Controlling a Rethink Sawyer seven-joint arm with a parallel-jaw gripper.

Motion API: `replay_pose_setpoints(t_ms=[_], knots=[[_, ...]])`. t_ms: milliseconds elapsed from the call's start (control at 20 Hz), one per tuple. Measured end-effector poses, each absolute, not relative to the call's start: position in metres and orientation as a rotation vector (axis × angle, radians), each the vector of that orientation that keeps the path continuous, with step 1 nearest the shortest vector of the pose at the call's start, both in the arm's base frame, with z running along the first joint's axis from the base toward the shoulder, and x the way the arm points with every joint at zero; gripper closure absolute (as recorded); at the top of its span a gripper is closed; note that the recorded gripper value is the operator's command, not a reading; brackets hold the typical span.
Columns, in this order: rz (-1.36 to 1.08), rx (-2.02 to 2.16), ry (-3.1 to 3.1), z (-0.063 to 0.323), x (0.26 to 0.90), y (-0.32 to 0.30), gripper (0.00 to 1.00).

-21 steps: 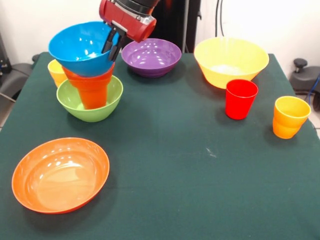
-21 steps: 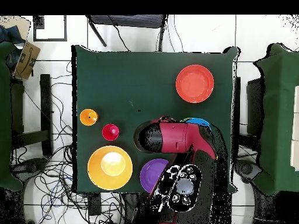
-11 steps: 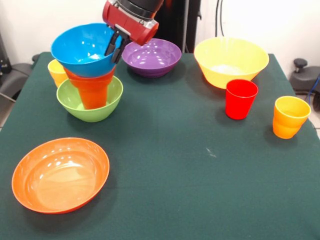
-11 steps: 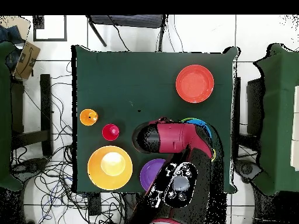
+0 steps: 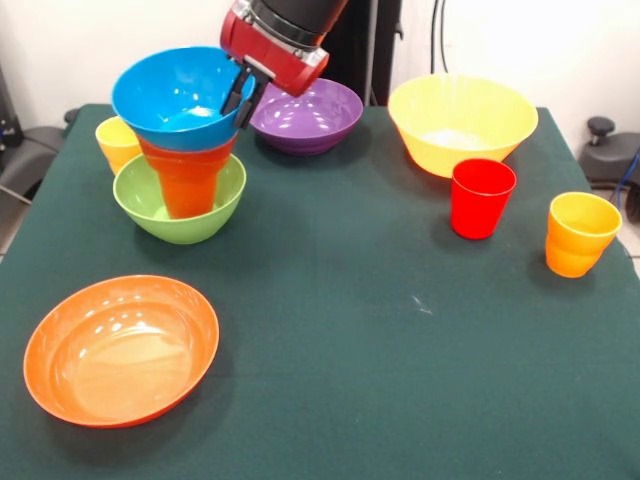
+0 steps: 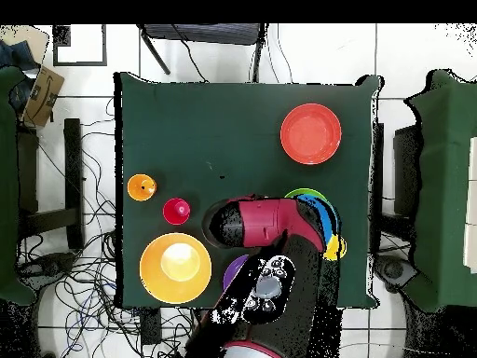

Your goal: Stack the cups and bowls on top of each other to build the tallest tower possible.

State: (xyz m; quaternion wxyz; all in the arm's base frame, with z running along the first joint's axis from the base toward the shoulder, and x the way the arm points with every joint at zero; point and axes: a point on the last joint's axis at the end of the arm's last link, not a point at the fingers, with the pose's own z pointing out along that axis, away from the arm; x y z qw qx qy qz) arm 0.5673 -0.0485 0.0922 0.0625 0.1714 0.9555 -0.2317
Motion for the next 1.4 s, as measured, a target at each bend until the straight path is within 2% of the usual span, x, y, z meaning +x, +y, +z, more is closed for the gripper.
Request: replay_pose_setpoints(t_ms=[1400], knots=[[-0.763, 0.521, 2.886, 0.091, 0.559, -0.065, 1.0]])
